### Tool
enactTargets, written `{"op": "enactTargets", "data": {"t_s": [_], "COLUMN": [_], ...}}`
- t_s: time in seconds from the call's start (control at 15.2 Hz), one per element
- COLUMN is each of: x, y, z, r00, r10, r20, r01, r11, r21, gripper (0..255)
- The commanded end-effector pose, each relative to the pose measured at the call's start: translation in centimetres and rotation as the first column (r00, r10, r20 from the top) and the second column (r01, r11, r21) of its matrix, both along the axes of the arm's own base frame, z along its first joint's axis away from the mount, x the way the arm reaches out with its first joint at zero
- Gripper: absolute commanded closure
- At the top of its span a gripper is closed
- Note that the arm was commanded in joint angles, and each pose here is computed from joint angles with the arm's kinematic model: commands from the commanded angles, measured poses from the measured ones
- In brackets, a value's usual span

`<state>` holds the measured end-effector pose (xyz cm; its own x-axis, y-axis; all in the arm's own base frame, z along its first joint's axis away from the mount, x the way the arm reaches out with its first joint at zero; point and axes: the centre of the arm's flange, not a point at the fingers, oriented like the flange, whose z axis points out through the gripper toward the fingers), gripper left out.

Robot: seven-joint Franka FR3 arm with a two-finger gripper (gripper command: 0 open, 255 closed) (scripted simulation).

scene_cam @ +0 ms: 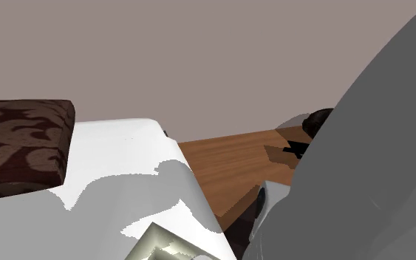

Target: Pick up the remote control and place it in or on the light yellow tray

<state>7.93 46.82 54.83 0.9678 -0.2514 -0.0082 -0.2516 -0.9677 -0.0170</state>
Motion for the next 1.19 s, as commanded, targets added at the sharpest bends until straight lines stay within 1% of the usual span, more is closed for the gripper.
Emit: {"op": "enactTargets", "data": {"t_s": [0.0,0.07,0.4,0.66,1.12], "x": [0.0,0.0,0.0,0.0,0.0], "y": [0.0,0.0,0.0,-0.1,-0.1], "z": [0.0,0.0,0.0,5.0,5.0], "r00": [1.000,1.000,1.000,1.000,1.000], "r10": [0.000,0.000,0.000,0.000,0.000], "r20": [0.000,0.000,0.000,0.000,0.000], "r01": [0.000,0.000,0.000,0.000,0.000], "r11": [1.000,1.000,1.000,1.000,1.000], "r21": [0.000,0.000,0.000,0.000,0.000], "gripper": [255,0,0,0,0]}}
